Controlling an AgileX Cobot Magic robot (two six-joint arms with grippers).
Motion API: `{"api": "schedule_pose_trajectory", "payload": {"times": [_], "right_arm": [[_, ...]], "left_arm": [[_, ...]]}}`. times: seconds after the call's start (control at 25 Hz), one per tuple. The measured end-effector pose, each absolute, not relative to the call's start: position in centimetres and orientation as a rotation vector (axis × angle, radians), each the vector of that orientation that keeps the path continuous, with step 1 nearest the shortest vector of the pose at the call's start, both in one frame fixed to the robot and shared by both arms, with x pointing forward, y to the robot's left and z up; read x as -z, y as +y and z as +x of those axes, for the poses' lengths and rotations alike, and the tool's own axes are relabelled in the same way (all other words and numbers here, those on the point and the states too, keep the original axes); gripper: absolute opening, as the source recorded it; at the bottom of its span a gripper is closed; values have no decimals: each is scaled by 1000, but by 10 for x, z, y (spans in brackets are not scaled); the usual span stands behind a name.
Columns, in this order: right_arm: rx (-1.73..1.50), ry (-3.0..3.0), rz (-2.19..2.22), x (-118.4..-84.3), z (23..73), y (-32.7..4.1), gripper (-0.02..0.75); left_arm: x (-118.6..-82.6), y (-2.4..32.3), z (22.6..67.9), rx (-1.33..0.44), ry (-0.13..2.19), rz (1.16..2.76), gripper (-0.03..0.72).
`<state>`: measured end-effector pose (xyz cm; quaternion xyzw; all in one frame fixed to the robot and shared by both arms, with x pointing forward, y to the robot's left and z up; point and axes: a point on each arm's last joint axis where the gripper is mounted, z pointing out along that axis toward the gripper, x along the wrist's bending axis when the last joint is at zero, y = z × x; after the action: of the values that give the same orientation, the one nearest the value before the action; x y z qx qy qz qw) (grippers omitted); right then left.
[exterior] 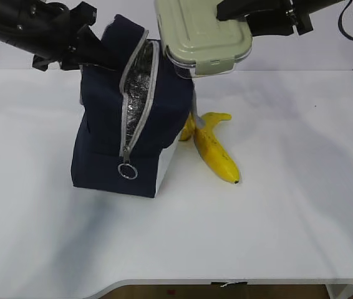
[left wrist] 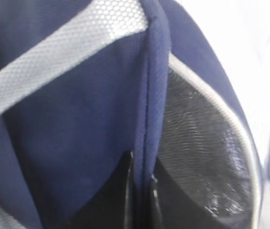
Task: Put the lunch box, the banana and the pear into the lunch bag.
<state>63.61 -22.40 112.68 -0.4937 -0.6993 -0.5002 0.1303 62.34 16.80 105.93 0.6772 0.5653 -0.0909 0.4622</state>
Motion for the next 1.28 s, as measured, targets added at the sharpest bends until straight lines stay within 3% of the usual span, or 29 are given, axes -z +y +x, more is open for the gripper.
{"api": "schedule_pose_trajectory", "payload": {"times": [0.4, 0.68, 1.28], "right_arm": [[1511, -1987, -1409, -1131, 637, -221, 349], [1494, -2037, -1317, -1131, 632, -198, 349], [1421, -2080, -1338, -1115, 638, -200, 349]], "left_arm": [[-1065, 164, 624, 252, 1323, 1617, 3], [-1068, 162, 624, 266, 1304, 1585, 3], [-1072, 159, 623, 311, 1260, 1555, 2]]}}
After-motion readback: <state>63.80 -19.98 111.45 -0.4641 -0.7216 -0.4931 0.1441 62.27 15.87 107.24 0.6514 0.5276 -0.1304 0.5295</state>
